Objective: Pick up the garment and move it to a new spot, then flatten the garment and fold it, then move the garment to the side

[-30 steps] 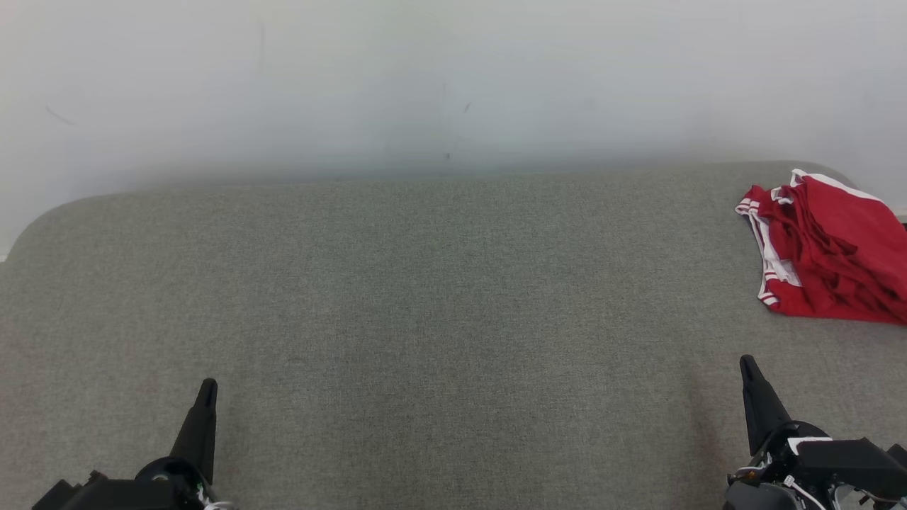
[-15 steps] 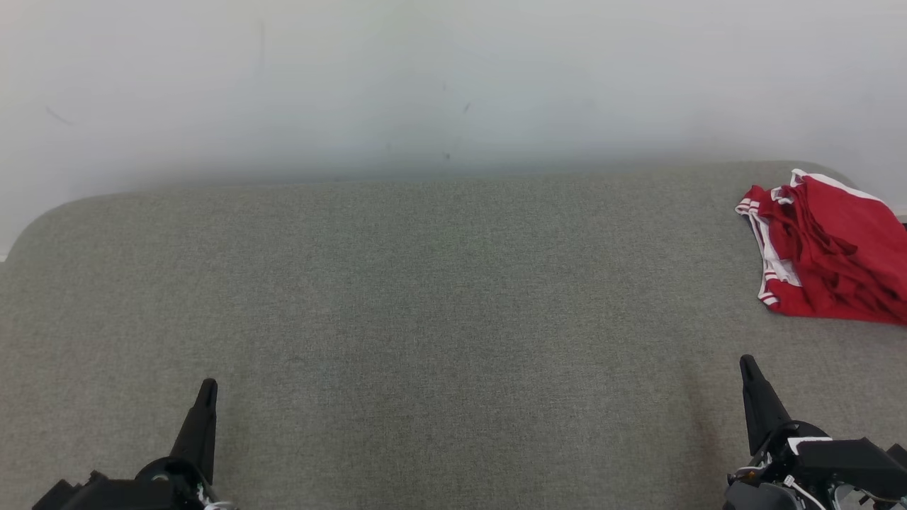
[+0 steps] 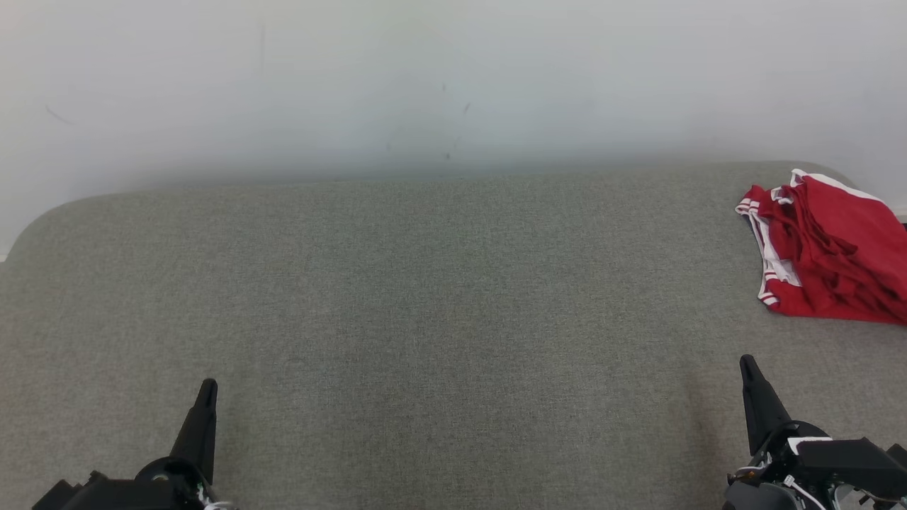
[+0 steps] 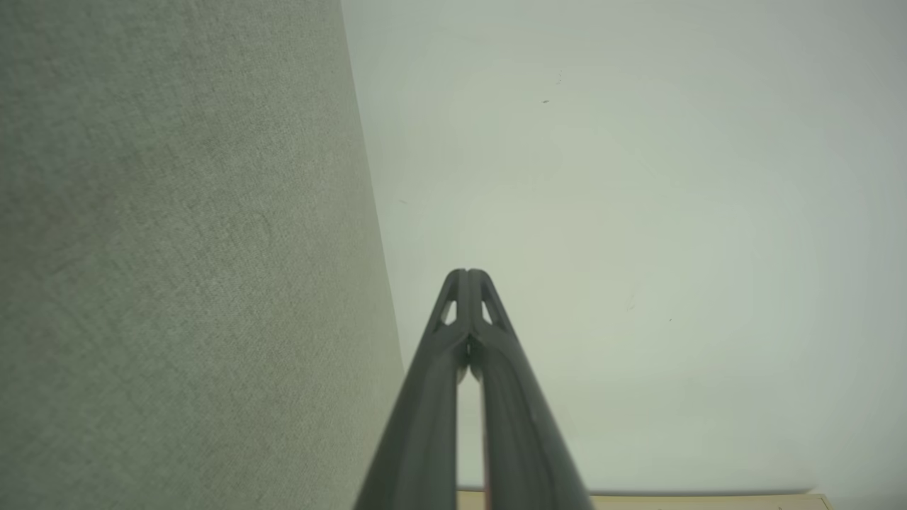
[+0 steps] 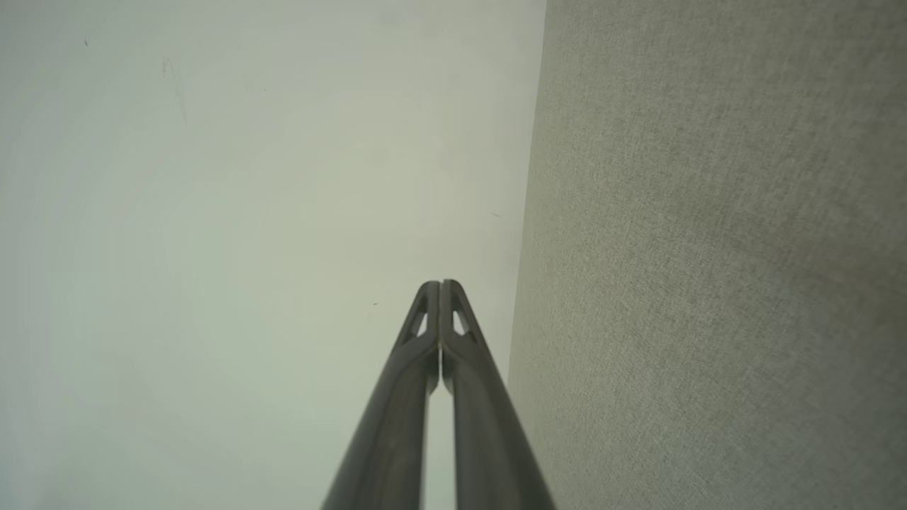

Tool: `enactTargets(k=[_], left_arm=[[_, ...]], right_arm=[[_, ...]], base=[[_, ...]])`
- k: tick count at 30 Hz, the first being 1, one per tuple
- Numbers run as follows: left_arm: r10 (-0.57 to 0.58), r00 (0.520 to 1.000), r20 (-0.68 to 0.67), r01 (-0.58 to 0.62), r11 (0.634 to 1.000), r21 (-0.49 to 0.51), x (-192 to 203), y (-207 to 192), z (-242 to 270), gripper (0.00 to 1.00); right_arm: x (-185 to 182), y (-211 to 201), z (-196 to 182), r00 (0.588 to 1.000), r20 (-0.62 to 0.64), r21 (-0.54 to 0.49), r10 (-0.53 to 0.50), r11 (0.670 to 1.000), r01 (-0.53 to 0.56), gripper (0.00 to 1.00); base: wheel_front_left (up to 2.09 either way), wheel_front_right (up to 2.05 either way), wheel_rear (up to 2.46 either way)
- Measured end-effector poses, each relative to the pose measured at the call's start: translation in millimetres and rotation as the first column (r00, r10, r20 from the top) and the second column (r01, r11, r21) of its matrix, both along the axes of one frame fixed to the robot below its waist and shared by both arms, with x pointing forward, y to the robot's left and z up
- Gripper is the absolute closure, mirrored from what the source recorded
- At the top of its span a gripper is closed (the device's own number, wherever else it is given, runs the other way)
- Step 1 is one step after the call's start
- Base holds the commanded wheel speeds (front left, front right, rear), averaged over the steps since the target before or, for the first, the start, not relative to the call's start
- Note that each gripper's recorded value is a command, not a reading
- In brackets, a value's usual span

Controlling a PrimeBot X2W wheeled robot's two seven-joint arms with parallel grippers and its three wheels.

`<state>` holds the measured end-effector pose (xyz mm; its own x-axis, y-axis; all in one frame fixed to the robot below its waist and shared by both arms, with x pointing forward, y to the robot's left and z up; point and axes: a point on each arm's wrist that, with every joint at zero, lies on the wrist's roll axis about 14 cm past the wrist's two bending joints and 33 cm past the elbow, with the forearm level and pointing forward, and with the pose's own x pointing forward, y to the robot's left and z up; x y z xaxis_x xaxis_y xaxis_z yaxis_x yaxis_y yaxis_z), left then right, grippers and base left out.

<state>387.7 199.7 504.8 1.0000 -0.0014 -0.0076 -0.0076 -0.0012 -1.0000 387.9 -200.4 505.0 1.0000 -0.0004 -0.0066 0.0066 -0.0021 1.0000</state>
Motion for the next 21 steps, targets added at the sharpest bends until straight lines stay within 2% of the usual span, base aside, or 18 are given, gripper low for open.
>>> enactTargets(k=[21], left_arm=[[0.000, 1.000, 0.000, 0.000, 1.000, 0.000, 0.0, 0.0, 0.0, 1.00]], right_arm=[[0.0, 0.1, 0.0, 1.000, 0.000, 0.000, 0.000, 1.000, 0.000, 1.00]], base=[[0.00, 0.00, 0.00]])
